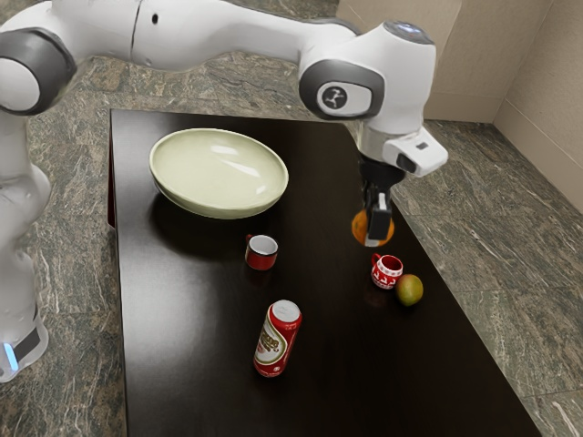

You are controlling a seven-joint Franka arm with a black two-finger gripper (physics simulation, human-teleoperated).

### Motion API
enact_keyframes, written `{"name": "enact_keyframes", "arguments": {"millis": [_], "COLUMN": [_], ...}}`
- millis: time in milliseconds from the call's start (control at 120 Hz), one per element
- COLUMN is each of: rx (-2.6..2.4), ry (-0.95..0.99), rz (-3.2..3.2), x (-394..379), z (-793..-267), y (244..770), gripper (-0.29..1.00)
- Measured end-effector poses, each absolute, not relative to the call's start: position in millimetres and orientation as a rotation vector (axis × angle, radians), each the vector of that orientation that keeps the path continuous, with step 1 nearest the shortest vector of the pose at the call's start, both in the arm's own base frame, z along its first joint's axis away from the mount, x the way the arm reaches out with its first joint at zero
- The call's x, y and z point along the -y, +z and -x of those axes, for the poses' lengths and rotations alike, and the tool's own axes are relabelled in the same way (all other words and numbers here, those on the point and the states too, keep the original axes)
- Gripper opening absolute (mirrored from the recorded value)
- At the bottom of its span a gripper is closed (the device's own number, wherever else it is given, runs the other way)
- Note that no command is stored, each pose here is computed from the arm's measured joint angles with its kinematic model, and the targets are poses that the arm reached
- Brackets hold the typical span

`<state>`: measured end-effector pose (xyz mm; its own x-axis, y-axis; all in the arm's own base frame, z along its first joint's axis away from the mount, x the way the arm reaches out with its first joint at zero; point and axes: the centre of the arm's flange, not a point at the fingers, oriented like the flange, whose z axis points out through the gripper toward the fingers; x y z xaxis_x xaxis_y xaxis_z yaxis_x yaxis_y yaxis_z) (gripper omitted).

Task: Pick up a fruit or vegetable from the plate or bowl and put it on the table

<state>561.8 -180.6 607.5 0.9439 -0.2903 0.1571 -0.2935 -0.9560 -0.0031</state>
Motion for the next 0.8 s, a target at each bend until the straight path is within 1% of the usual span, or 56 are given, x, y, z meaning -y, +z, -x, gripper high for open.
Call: {"name": "enact_keyframes", "arguments": {"millis": [158, 417, 492, 625, 800], "rx": [0.520, 0.487, 0.466, 0.407, 0.380], "ry": [0.247, 0.196, 0.180, 0.104, 0.104], "rz": [-3.072, -3.078, -3.082, -3.103, -3.101], "x": [238, 297, 305, 312, 328], "z": [-546, -564, -567, -585, -587], "y": [606, 572, 563, 522, 493], "gripper": [0.36, 0.35, 0.36, 0.35, 0.36]}}
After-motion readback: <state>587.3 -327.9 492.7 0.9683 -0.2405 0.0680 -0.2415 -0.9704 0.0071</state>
